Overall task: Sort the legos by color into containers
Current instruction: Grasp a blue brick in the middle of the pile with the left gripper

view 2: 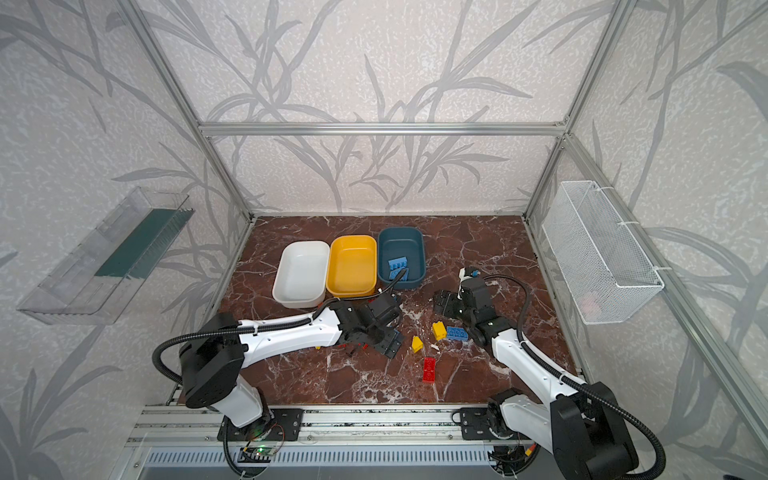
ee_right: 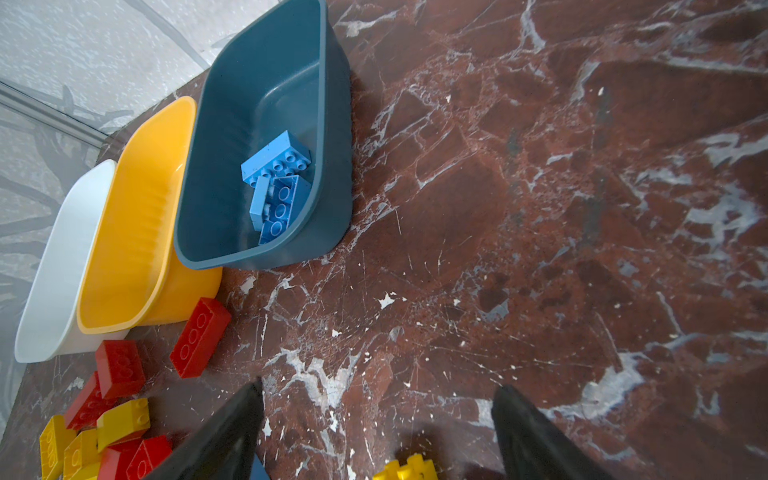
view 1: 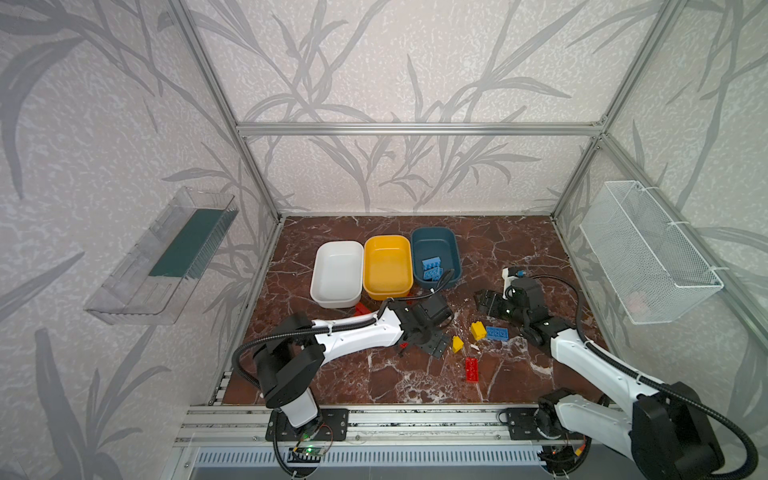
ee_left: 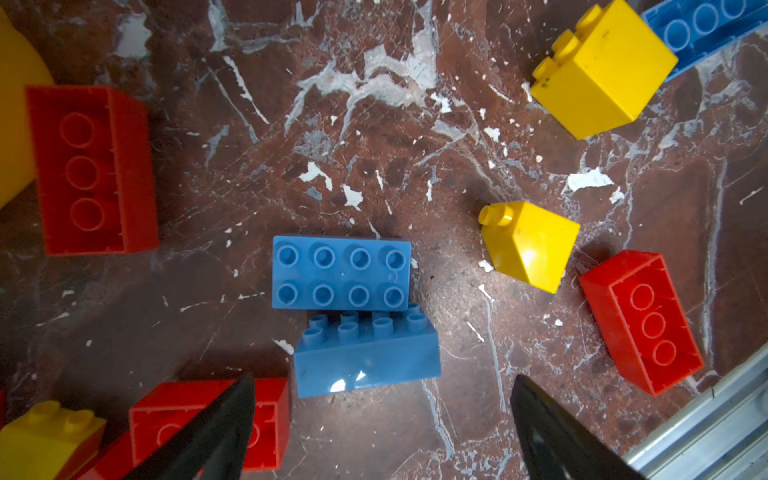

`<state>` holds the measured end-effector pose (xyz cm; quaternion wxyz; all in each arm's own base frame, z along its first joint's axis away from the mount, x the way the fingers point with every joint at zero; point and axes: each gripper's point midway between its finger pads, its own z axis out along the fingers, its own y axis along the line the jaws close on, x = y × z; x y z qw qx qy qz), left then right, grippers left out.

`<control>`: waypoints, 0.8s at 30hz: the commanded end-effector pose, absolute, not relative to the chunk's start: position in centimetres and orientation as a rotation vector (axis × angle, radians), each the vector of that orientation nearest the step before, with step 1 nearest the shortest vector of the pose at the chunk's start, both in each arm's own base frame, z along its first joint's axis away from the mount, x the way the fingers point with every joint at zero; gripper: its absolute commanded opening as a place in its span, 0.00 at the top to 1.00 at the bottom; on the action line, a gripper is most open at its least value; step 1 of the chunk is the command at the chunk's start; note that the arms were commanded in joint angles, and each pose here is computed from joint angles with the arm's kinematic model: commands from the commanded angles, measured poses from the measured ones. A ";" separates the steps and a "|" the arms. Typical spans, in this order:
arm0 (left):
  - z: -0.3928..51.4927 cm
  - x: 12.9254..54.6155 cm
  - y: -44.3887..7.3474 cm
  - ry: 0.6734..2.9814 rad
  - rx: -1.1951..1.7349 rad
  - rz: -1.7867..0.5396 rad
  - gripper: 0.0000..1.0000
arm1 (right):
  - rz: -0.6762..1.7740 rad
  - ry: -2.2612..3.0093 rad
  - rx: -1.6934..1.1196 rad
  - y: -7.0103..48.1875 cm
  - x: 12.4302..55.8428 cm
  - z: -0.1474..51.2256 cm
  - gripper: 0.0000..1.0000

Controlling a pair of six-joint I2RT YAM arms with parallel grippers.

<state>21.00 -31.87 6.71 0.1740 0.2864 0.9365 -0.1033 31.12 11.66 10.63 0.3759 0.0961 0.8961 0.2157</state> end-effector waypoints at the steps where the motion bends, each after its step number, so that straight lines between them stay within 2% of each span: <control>1: 6.6 21.2 -32.6 2.650 0.822 -0.291 0.05 | 0.574 2.282 0.256 11.8 31.3 10.4 0.13; 8: 4.9 21.1 -32.6 2.681 0.828 -0.268 0.07 | 0.567 2.284 0.255 11.7 31.3 10.3 0.13; 24: 2.4 21.5 -31.8 2.717 0.800 -0.164 0.24 | 0.562 2.290 0.250 11.7 31.2 10.3 0.13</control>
